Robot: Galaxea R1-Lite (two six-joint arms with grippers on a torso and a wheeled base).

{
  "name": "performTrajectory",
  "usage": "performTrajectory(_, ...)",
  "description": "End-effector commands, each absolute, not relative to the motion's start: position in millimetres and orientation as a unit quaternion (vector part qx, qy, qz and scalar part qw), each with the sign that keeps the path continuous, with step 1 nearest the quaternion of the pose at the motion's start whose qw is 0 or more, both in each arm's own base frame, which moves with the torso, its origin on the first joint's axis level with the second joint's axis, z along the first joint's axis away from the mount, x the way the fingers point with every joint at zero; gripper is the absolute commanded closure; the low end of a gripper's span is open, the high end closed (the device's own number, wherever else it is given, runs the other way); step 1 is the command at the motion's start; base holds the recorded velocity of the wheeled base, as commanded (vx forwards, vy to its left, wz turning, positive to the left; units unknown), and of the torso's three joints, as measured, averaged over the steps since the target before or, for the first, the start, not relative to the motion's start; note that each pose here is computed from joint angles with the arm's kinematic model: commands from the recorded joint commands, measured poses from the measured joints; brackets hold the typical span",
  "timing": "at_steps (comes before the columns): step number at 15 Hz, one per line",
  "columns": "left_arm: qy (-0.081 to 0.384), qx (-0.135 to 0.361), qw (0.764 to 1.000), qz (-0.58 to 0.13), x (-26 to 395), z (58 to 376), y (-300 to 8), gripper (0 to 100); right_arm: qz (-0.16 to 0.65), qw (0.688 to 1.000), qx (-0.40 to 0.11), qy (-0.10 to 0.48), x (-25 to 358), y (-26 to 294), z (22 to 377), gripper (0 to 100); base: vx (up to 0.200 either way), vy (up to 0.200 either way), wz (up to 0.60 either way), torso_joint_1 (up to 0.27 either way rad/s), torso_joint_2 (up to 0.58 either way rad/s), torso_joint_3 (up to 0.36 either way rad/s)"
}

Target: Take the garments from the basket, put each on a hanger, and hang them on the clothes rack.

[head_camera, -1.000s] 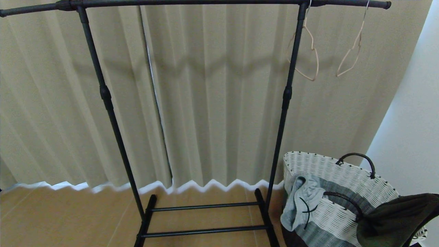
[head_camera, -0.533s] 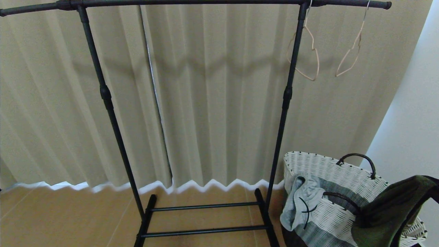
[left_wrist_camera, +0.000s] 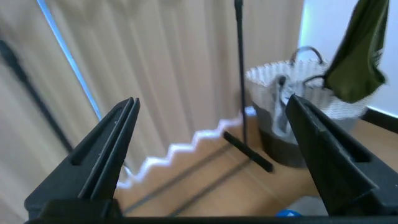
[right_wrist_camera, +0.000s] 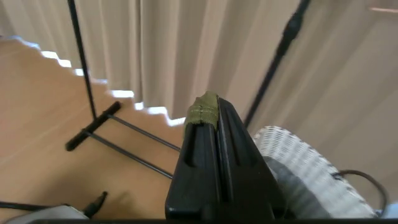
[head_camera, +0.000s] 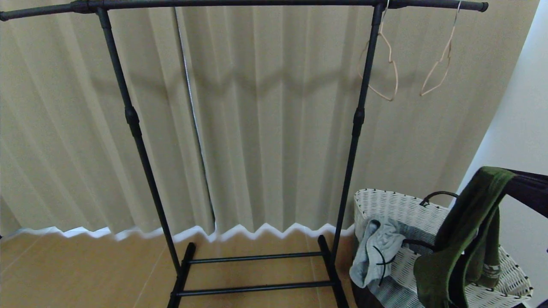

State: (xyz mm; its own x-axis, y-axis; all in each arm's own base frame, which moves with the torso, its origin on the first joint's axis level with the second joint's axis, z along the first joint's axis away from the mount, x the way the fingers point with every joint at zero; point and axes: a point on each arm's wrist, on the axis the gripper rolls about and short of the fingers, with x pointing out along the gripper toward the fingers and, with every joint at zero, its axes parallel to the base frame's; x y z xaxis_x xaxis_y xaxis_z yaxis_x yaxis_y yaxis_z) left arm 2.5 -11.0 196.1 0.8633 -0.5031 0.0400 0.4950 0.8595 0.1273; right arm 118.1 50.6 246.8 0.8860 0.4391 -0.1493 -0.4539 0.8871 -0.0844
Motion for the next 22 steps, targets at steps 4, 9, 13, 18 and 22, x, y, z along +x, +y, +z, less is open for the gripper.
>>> performTrajectory(4, 0.103, 0.051, 0.931, -0.346, 142, 221, -79, 0, 0.247, 0.965, -0.042, 0.081, 147, 67, 248, 100, 0.000, 0.000, 0.00, 0.000, 0.00, 0.000)
performTrajectory(9, 0.170, 0.063, 0.882, -0.436, 144, 197, -189, 0, 0.256, 0.964, -0.030, 0.060, 155, 71, 256, 100, 0.000, 0.000, 0.00, 0.000, 0.00, 0.000)
performTrajectory(13, 0.207, 0.047, 0.878, -0.429, 146, 165, -270, 0, 0.272, 0.961, -0.011, 0.048, 156, 72, 260, 100, 0.000, 0.000, 0.00, 0.000, 0.00, 0.000)
performTrajectory(18, 0.215, -0.018, 0.877, -0.430, 154, 151, -367, 0, 0.284, 0.958, -0.004, 0.048, 153, 76, 261, 100, 0.000, 0.000, 0.00, 0.000, 0.00, 0.000)
performTrajectory(22, 0.208, -0.023, 0.885, -0.417, 167, 139, -392, 0, 0.288, 0.957, -0.004, 0.044, 151, 76, 262, 100, 0.000, 0.000, 0.00, 0.000, 0.00, 0.000)
